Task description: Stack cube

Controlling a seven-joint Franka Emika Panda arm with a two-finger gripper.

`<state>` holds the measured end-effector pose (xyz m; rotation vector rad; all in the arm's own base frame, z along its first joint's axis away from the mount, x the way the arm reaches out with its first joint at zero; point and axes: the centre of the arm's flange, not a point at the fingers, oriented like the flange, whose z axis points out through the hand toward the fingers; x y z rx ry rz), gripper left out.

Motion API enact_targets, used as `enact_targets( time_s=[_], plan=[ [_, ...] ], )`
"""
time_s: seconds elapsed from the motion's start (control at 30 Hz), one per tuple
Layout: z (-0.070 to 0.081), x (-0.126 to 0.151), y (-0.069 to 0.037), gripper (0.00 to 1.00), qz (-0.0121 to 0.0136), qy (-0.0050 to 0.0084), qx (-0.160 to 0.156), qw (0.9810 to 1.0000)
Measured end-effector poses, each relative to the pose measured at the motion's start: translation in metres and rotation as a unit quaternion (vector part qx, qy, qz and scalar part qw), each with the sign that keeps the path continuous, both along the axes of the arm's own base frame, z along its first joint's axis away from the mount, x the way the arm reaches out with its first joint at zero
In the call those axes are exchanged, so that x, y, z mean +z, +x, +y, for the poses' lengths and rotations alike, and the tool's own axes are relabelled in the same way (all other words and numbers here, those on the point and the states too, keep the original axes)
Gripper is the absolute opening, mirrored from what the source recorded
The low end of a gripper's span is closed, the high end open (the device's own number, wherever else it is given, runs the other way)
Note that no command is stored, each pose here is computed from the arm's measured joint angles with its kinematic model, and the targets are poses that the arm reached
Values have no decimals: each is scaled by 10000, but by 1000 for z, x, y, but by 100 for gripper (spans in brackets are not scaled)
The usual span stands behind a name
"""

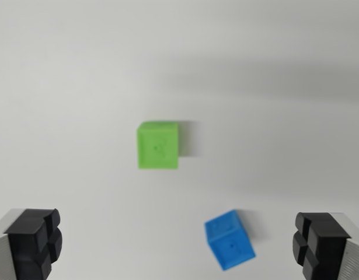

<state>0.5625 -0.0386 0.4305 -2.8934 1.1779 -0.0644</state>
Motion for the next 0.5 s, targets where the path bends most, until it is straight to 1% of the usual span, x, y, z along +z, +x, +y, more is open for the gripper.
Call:
enact_targets(
  time_s=[0.33, 0.5],
  plan=[
    [-8, -17, -17, 100, 22, -3, 238, 9997],
    [-11, -27, -26, 100, 40, -3, 375, 9993]
  ],
)
